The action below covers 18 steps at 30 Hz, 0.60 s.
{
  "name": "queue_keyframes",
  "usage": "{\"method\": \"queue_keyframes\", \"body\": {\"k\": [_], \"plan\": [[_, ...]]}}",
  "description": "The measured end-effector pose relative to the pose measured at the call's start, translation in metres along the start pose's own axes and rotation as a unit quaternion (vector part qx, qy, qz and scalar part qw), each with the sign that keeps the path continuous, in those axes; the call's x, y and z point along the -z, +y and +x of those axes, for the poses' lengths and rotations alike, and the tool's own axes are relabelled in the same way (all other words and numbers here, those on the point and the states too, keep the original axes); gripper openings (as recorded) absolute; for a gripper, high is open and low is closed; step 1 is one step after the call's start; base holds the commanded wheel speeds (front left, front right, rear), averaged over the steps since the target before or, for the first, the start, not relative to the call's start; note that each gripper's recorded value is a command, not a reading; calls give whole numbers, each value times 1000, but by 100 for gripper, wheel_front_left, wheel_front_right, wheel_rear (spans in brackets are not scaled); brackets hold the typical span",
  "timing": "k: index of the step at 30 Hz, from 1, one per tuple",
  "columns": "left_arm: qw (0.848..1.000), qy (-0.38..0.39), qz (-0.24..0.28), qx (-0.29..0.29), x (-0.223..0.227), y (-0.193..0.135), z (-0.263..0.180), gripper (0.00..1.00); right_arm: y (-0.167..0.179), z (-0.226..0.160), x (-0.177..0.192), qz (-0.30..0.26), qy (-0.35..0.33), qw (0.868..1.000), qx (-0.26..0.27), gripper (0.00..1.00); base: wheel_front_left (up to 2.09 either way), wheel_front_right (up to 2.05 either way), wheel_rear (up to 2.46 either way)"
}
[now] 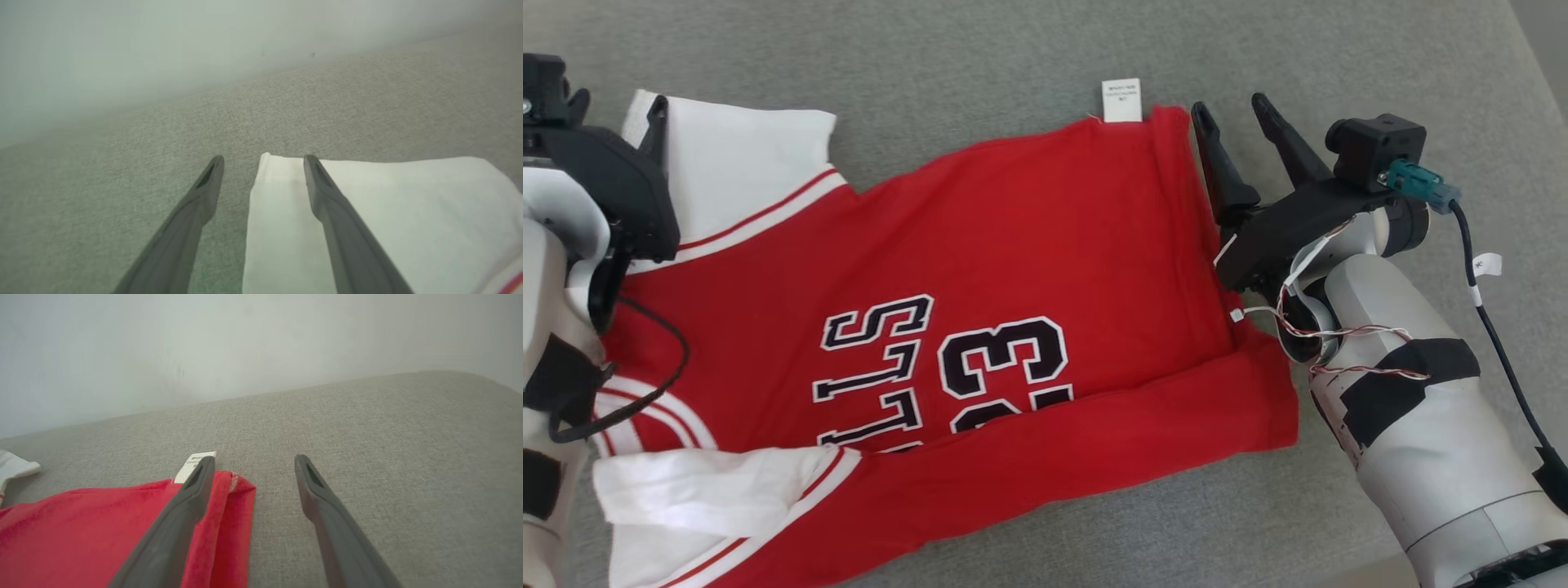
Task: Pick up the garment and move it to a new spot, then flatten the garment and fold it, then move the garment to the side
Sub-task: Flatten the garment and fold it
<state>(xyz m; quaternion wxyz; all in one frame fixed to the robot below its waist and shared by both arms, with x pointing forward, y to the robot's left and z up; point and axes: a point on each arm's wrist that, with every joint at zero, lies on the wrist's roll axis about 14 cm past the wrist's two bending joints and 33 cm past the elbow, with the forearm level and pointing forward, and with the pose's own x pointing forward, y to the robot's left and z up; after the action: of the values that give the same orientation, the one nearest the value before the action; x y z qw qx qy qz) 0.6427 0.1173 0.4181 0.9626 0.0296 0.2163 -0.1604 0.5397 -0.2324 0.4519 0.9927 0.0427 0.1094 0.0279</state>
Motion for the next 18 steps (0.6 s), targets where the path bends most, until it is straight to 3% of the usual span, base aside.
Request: {"method": "queue_keyframes", "body": {"k": [5, 12, 15, 16, 17, 18], "plan": [[999, 23, 11, 20, 15, -16, 12, 100, -9, -3, 8, -4, 10, 1000, 7, 100, 0, 0, 0], [999, 35, 26, 15, 18, -9, 17, 100, -2, 0, 7, -11, 14, 1000, -7, 100, 0, 0, 0], [999, 49, -8, 15, 24, -12, 18, 100, 2, 1, 10, -12, 29, 999, -14, 100, 0, 0, 0], [998, 53, -4, 17, 25, -13, 18, 58, 4, 1, 11, -14, 33, 999, -17, 100, 0, 0, 0], [998, 53, -4, 17, 25, -13, 18, 41, 4, 1, 11, -14, 33, 999, -17, 100, 0, 0, 0], [998, 53, 0, 18, 24, -13, 17, 0, 4, 1, 11, -14, 36, 999, -19, 100, 0, 0, 0]]}}
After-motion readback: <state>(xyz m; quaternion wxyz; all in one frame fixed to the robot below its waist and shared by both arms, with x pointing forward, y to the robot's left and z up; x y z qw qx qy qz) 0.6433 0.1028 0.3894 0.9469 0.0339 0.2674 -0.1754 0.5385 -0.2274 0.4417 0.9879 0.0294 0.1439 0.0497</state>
